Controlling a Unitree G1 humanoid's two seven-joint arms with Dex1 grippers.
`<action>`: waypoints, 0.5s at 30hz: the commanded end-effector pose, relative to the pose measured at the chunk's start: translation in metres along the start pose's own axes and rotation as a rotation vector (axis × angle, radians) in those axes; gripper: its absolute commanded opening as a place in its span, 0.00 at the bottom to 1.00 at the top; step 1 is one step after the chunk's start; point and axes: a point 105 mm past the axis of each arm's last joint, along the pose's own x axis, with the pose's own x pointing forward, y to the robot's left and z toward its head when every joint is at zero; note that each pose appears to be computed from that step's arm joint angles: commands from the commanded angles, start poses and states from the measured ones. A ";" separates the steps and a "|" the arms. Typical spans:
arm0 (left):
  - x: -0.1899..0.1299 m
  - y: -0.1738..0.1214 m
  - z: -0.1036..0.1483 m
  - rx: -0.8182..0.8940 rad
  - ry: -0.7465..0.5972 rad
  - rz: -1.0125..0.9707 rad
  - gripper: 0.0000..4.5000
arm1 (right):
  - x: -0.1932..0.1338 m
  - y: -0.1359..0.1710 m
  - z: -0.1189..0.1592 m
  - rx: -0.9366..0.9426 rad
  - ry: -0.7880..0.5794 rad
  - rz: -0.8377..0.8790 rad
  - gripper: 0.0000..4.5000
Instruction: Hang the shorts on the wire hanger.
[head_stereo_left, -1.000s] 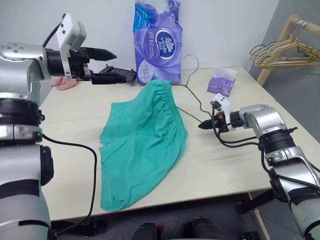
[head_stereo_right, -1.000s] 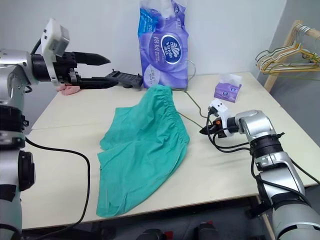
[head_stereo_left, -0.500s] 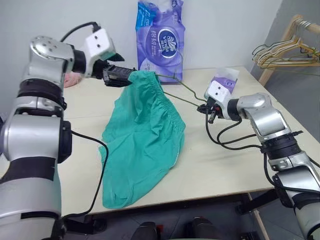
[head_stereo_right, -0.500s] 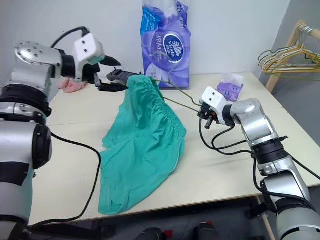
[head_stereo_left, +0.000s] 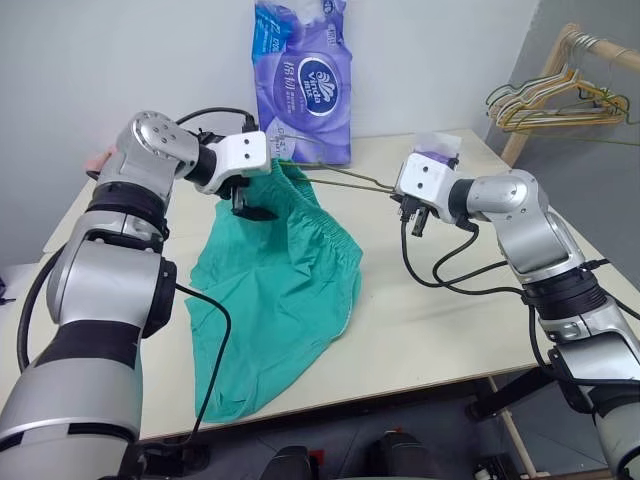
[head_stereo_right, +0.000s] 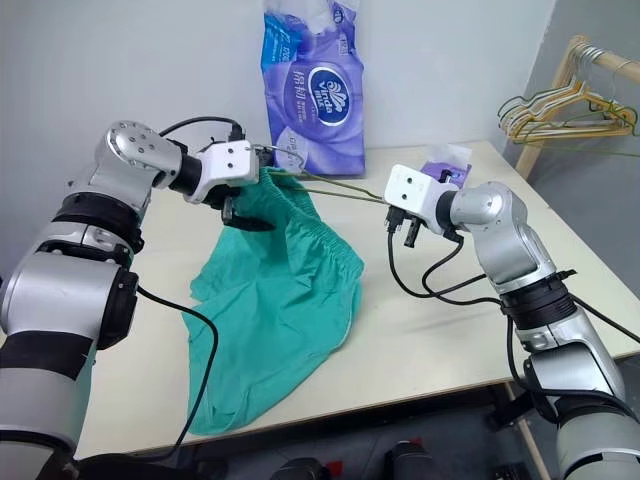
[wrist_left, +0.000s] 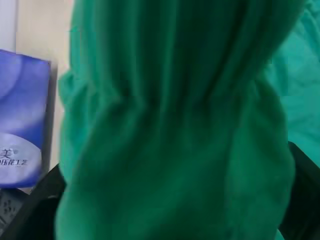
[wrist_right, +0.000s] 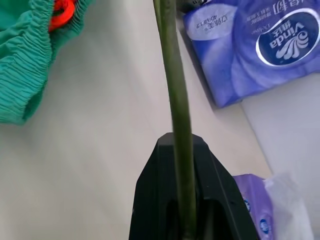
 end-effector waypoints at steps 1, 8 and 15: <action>0.004 0.007 0.008 0.056 -0.004 0.055 1.00 | -0.011 -0.018 0.041 -0.119 -0.109 -0.086 0.00; 0.014 0.013 0.018 0.060 -0.067 0.150 0.88 | -0.012 -0.011 0.060 -0.214 -0.154 -0.088 0.00; 0.016 0.009 0.018 0.058 -0.083 0.126 0.43 | -0.010 -0.015 0.064 -0.235 -0.165 -0.113 0.00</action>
